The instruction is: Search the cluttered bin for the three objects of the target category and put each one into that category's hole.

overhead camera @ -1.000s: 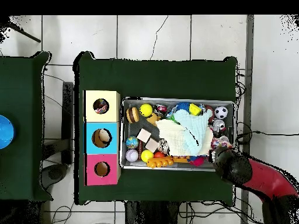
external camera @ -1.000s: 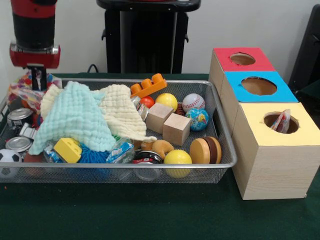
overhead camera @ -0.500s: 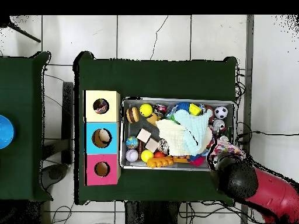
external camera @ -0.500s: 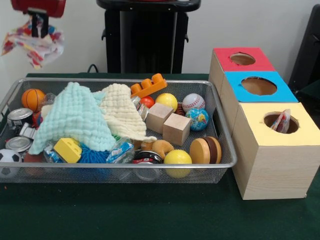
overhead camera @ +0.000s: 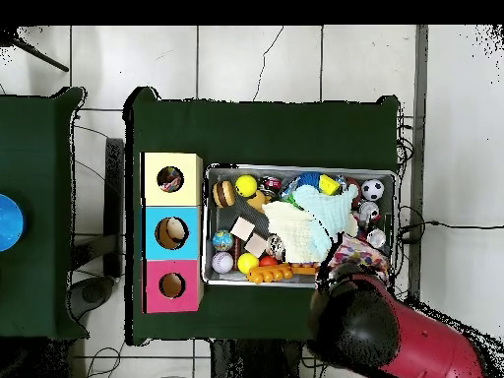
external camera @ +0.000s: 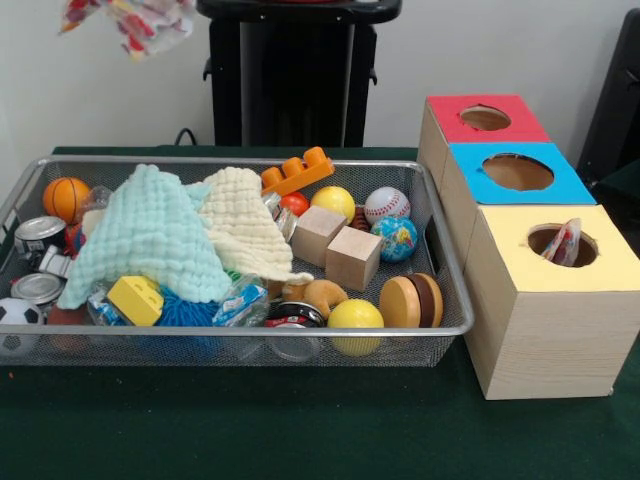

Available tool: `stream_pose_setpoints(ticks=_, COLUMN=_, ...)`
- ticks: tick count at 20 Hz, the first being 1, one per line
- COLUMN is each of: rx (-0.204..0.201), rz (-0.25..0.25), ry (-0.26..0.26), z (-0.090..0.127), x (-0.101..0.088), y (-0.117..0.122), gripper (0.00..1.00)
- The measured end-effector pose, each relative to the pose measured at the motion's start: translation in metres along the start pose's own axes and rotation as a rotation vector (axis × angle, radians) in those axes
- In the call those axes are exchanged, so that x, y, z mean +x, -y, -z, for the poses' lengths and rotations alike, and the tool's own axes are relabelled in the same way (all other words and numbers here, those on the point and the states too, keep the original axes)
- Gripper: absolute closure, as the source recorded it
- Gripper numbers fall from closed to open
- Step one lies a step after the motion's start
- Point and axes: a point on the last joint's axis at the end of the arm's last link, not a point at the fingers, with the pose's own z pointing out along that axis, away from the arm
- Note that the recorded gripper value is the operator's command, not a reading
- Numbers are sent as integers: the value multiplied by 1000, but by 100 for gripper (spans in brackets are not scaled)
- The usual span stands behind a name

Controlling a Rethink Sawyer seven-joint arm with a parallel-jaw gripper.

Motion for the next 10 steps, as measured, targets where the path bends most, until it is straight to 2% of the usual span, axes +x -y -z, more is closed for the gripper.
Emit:
stream_pose_setpoints(ticks=1, rx=-3, rz=0, ry=6, z=4, x=-3, y=-6, gripper=100)
stream_pose_setpoints(ticks=3, rx=-19, rz=-1, ry=27, z=15, x=-14, y=-34, gripper=100)
stream_pose_setpoints(ticks=6, rx=-53, rz=-12, ry=52, z=31, x=-34, y=-97, gripper=100)
stream_pose_setpoints(ticks=9, rx=-70, rz=-26, ry=55, z=35, x=-39, y=-126, gripper=100)
stream_pose_setpoints(ticks=10, rx=-81, rz=-39, ry=53, z=37, x=-41, y=-145, gripper=100)
